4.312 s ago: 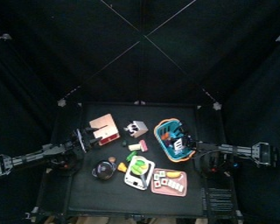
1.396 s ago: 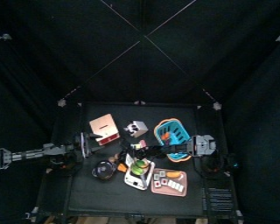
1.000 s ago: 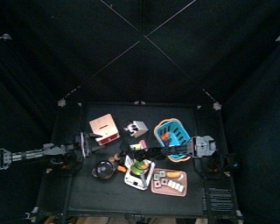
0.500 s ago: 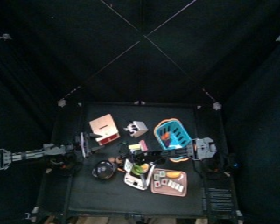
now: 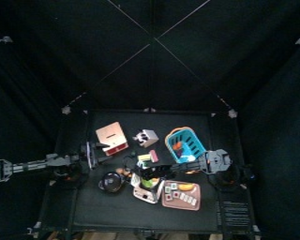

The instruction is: Place eggshell below basket

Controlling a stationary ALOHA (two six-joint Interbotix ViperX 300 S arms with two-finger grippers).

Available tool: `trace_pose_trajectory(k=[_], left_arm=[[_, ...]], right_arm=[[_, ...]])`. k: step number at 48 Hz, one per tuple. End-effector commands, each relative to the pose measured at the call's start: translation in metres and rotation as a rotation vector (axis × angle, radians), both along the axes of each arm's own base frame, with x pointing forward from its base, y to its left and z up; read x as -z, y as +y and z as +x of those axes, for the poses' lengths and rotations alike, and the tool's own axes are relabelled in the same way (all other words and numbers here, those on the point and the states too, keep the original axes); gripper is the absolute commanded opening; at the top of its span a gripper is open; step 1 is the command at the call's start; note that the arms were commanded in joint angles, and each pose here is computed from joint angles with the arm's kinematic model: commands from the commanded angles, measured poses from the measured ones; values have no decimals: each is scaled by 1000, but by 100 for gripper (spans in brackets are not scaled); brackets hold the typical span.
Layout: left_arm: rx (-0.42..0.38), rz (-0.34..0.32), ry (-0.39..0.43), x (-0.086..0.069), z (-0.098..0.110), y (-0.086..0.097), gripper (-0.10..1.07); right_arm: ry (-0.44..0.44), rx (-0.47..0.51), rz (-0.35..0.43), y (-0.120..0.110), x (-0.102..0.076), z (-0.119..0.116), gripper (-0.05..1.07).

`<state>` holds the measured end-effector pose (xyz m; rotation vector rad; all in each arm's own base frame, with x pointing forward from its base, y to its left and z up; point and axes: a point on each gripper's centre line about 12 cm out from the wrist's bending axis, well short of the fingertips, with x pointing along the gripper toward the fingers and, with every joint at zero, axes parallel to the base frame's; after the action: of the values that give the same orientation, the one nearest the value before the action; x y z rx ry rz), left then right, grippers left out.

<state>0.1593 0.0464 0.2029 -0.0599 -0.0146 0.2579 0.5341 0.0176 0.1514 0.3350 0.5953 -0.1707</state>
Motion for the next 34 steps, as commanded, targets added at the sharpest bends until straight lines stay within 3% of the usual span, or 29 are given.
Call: trace_pose_trajectory(k=[1, 34], left_arm=[[-3, 4, -12, -5, 2, 1, 99], [-14, 3, -9, -4, 1, 3, 98]], right_arm=[[-44, 8, -13, -2, -23, 4, 88], [-44, 47, 11, -6, -34, -4, 88]])
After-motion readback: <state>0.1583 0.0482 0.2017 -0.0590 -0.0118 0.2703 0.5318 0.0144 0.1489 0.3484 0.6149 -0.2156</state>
